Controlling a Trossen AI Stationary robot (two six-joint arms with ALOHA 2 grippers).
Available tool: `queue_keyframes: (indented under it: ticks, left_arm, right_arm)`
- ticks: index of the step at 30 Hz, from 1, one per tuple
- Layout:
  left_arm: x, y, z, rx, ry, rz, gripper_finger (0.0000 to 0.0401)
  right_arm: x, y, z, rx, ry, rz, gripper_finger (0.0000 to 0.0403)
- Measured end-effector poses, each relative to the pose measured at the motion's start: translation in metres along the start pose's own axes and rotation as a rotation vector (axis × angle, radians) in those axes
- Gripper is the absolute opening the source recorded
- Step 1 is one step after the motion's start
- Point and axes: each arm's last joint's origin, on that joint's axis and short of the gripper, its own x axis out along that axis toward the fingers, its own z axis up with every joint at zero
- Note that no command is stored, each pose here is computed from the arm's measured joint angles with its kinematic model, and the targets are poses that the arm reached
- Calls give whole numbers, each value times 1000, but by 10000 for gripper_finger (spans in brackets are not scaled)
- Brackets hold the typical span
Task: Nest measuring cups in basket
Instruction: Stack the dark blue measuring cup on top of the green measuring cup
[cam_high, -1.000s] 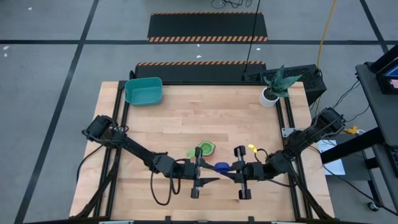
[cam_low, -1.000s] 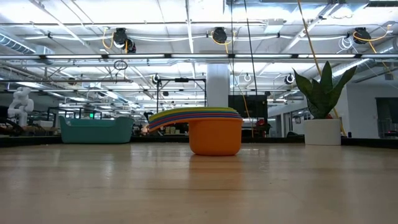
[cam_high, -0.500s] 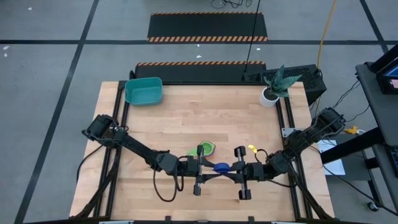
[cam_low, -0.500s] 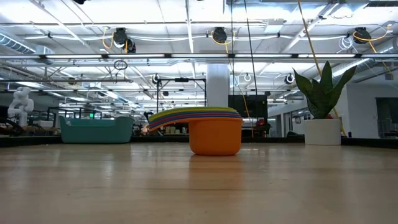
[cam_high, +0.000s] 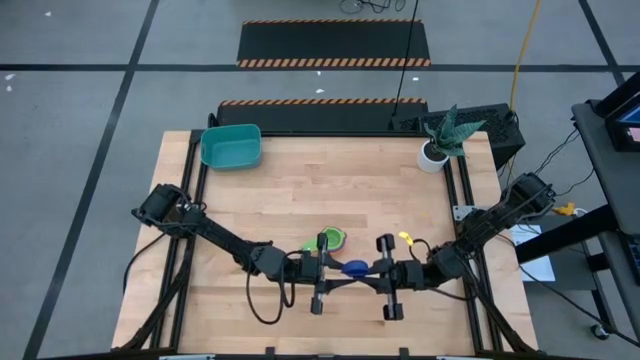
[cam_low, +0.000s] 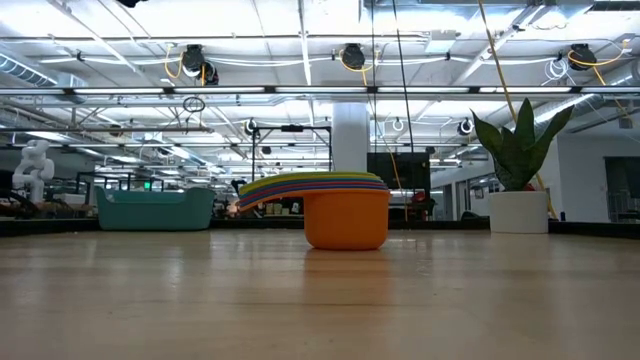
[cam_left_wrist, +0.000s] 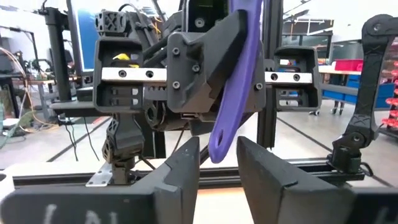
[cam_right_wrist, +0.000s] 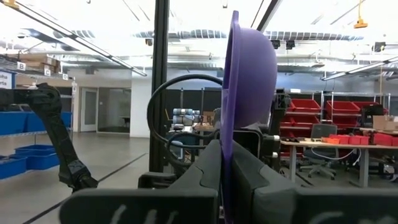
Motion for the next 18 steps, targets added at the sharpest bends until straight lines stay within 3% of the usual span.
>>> queue_keyframes:
  ticks: [6, 13, 18]
  left_arm:
    - [0, -1, 0, 36, 1, -7, 18]
    - [-4, -2, 10, -3, 26, 0, 10]
    - [-20, 1, 43, -40, 149, 24, 10]
  right_arm:
    - [0, 0, 0, 13, 0, -6, 0]
    - [0, 0, 2, 19, -2, -7, 11]
    - [-4, 1, 7, 50, 75, -24, 58]
